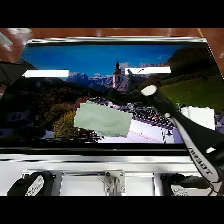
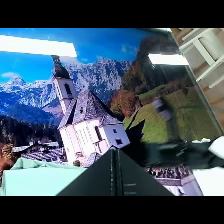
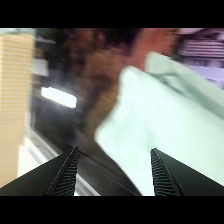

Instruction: Fold the shirts.

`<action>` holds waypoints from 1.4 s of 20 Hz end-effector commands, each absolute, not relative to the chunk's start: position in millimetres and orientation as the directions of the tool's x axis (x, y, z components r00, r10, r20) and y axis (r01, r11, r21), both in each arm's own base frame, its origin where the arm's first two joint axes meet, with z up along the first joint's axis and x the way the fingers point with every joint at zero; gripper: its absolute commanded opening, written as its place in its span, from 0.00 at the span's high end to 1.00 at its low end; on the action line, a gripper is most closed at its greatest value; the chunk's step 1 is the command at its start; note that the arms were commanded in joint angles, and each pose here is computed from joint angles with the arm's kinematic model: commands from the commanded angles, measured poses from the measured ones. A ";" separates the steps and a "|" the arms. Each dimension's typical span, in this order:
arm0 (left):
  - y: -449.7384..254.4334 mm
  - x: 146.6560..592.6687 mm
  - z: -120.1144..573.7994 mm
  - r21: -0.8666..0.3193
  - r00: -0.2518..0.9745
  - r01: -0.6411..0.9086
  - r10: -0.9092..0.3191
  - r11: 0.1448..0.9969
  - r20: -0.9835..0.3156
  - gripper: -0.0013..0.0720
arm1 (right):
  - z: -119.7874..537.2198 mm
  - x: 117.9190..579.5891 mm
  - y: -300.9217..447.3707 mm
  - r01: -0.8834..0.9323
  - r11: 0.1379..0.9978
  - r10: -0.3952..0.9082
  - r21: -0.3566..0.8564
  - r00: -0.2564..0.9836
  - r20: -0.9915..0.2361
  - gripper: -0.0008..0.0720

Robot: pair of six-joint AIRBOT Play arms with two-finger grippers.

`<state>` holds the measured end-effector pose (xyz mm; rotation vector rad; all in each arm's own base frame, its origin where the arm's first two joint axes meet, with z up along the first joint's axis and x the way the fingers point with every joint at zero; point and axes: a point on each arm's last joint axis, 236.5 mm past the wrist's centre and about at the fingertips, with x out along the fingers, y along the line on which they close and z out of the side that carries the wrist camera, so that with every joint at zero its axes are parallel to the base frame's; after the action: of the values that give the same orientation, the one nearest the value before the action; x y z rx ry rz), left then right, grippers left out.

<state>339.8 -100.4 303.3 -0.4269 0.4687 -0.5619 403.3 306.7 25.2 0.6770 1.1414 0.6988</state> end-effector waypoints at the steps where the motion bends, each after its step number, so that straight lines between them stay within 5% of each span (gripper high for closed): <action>1: -96.5 341.0 298.0 -0.484 0.751 0.392 -0.576 0.782 -0.322 0.93 | -29.4 340.7 141.5 0.036 0.907 0.420 0.419 -0.025 -0.907 0.18; 2: -96.2 341.1 297.7 -0.483 0.752 0.391 -0.575 0.783 -0.323 0.93 | -39.4 320.4 112.9 0.067 0.938 0.345 0.339 -0.113 -0.932 0.06; 4: -95.9 341.3 297.3 -0.482 0.752 0.390 -0.573 0.785 -0.325 0.93 | -51.8 303.5 114.8 0.115 0.919 0.393 0.378 -0.162 -0.905 0.06; 7: -95.9 341.3 297.3 -0.482 0.752 0.390 -0.573 0.785 -0.325 0.93 | -71.7 317.7 160.5 0.149 0.856 0.506 0.496 -0.044 -0.861 0.06; 16: -95.9 341.2 297.4 -0.482 0.752 0.390 -0.573 0.785 -0.325 0.93 | -101.0 332.4 261.0 0.142 0.728 0.676 0.671 0.016 -0.737 0.06; 17: -95.9 341.2 297.4 -0.482 0.752 0.390 -0.573 0.785 -0.325 0.93 | -100.3 338.0 263.5 0.150 0.719 0.681 0.678 0.041 -0.731 0.13; 19: -95.8 341.2 297.4 -0.482 0.753 0.390 -0.573 0.785 -0.325 0.93 | -90.3 350.8 268.5 0.096 0.699 0.704 0.709 0.081 -0.705 0.90; 24: -88.6 343.2 289.4 -0.451 0.760 0.368 -0.542 0.813 -0.358 0.93 | 18.4 413.5 252.9 -0.215 0.639 0.767 0.738 0.243 -0.593 0.90; 28: -86.7 343.5 287.7 -0.443 0.762 0.363 -0.534 0.820 -0.366 0.93 | 132.3 478.6 137.9 -0.175 0.695 0.659 0.697 0.542 -0.522 0.90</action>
<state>342.7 -89.5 290.3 -0.3716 0.4966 -0.5113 448.7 206.2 62.7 0.6280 1.0267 0.6360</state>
